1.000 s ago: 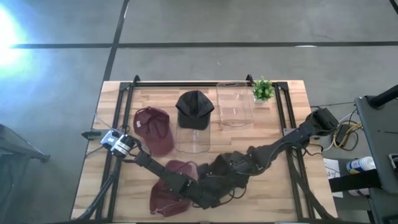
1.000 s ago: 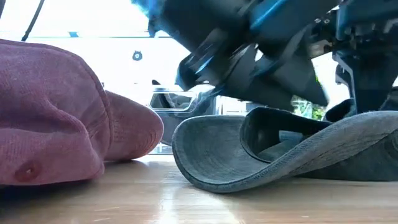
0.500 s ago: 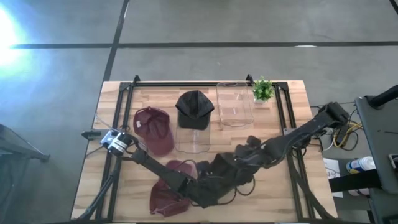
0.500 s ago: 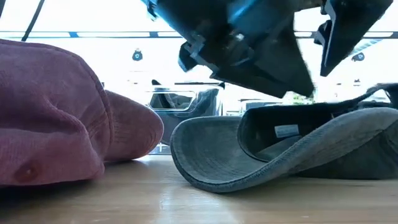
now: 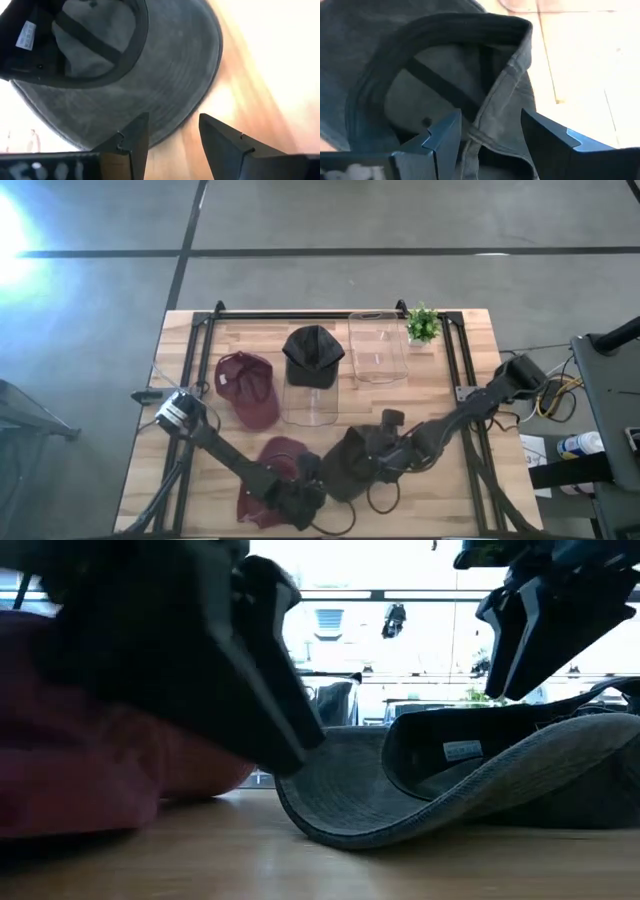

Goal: Pick & Place hat
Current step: Put the black cap into the left transparent bin

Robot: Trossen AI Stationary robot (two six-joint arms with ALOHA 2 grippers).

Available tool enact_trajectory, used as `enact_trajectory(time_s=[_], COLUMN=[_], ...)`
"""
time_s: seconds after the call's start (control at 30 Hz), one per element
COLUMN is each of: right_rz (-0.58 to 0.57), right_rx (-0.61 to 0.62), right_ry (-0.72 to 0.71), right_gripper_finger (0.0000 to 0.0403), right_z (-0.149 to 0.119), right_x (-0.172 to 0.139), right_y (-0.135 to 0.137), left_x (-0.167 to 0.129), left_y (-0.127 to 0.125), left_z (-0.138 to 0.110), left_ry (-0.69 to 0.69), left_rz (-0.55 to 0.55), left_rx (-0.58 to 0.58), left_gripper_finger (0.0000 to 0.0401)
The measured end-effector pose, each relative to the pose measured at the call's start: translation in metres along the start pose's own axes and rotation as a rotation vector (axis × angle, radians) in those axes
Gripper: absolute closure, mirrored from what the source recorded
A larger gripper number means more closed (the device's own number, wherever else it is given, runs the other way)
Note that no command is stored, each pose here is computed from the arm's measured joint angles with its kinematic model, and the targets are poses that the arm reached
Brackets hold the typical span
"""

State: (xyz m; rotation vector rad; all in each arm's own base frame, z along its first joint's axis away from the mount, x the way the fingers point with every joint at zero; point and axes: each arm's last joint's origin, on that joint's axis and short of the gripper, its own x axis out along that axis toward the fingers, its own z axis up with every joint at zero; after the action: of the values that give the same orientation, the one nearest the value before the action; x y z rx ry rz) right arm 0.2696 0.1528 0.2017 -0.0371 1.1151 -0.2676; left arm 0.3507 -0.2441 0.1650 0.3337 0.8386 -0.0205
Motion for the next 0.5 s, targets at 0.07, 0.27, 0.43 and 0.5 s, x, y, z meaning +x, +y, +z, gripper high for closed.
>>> enact_trajectory(time_s=[0.07, 0.27, 0.43, 0.5], right_rz=[-0.003, -0.056, -0.083, -0.091], right_rx=[0.024, 0.144, 0.246, 0.253], right_ry=[0.003, 0.060, 0.111, 0.120], right_gripper_finger=[0.0199, 0.0200, 0.0224, 0.0254], right_z=[0.001, -0.007, -0.006, -0.006], right_x=[0.002, 0.021, 0.036, 0.039], right_y=[0.002, -0.003, -0.013, -0.016], left_x=[0.002, 0.008, 0.011, 0.012], left_y=[0.000, 0.001, 0.003, 0.003], left_z=[-0.005, -0.008, -0.009, -0.010], left_ry=[0.006, -0.043, -0.076, -0.073], left_rz=[0.018, 0.036, 0.060, 0.062], left_rx=[0.017, -0.007, -0.007, -0.005], left_gripper_finger=[0.0234, 0.0234, 0.0234, 0.0234])
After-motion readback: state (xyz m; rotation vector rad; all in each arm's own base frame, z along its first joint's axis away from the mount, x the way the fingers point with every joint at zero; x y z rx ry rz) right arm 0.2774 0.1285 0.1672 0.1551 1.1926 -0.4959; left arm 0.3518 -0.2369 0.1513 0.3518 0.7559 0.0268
